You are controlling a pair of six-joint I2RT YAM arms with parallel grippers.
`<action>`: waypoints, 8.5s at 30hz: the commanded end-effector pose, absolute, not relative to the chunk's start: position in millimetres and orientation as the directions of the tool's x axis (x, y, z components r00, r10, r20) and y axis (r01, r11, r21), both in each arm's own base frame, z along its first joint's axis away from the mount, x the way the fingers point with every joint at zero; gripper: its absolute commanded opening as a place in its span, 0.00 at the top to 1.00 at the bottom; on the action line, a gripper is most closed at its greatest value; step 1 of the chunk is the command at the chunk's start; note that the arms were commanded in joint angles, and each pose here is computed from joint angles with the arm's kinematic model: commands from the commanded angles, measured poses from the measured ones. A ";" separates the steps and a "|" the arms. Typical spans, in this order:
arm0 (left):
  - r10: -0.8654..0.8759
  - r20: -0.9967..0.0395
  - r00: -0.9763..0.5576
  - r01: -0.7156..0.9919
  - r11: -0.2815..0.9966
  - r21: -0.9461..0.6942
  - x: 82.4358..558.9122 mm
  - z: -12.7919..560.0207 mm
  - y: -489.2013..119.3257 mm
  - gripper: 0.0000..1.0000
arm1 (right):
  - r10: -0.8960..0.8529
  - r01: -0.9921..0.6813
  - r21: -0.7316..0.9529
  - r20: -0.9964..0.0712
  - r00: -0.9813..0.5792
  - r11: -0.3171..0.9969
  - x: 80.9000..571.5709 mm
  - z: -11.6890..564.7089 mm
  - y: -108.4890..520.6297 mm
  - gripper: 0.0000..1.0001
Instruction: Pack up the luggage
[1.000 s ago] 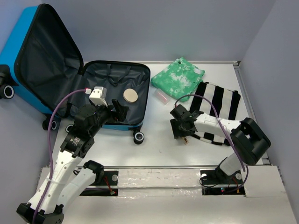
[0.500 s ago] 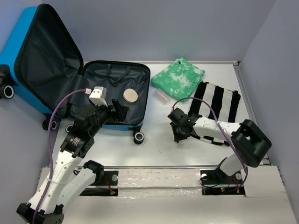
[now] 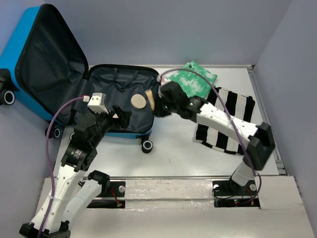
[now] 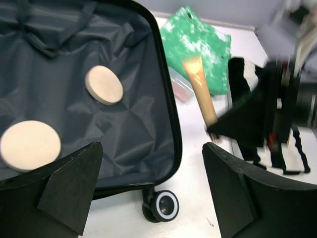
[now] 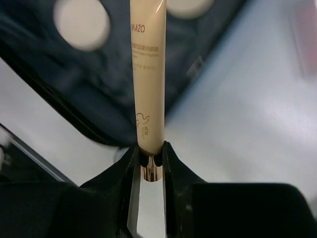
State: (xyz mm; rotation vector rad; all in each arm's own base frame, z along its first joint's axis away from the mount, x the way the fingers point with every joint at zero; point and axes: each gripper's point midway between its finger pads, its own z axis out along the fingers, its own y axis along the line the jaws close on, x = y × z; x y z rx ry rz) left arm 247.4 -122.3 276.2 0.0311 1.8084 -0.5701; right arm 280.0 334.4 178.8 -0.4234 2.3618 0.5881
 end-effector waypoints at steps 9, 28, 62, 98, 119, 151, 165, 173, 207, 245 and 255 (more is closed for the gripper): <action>-0.309 -0.927 -0.213 0.315 0.876 -0.365 245.0 301.8 -111.0 0.06 | -0.085 -0.483 0.318 -0.761 -0.644 0.816 394.8 204.1 331.0 0.38; -0.291 -0.927 -0.238 0.297 0.886 -0.355 252.1 294.2 -111.4 0.06 | -0.333 -0.460 0.072 -0.592 -0.734 0.885 465.1 78.1 272.6 0.35; -0.314 -0.913 -0.260 0.312 0.868 -0.387 252.2 290.5 -114.3 0.01 | 0.006 -0.596 0.433 -0.812 -0.583 0.677 400.9 293.3 383.3 0.18; 0.226 -0.636 -0.738 0.526 0.783 -0.332 259.9 40.4 -492.7 0.05 | 0.314 -0.326 0.399 -0.906 -0.282 0.857 262.1 346.4 138.7 0.46; 0.103 -0.657 -0.746 0.304 0.931 -0.200 239.9 23.2 -317.4 0.94 | 0.334 0.210 0.266 -0.829 -0.449 0.941 324.1 201.1 77.5 0.13; 0.035 -0.727 -0.686 0.372 0.876 -0.309 234.6 48.3 -307.4 0.94 | 0.572 0.535 0.208 -0.375 -0.729 0.819 328.8 -9.0 17.4 0.93; -0.222 -0.820 -0.528 0.482 0.716 -0.505 250.0 234.4 -306.2 0.94 | 0.448 0.054 0.480 -0.766 -0.461 0.876 341.0 243.5 83.6 0.93; -0.401 -0.853 -0.334 0.262 0.830 -0.493 304.1 322.1 -178.2 0.94 | 0.350 -0.320 0.516 -0.819 -0.454 0.795 398.2 344.3 226.7 0.93; -0.512 -0.837 -0.191 -0.044 0.857 -0.514 317.0 320.2 -30.7 0.01 | 0.109 -0.333 0.293 -0.873 -0.475 0.896 523.4 270.2 279.9 0.47; -0.261 -0.757 -0.599 0.397 0.724 -0.564 279.9 227.9 -365.6 0.01 | 0.718 0.391 0.613 -0.485 -0.500 0.687 413.2 44.3 60.4 0.93; -0.380 -0.649 -0.659 0.198 0.745 -0.637 311.3 138.1 -412.1 0.01 | 0.784 0.371 0.707 -0.436 -0.443 0.603 304.5 55.4 65.3 0.92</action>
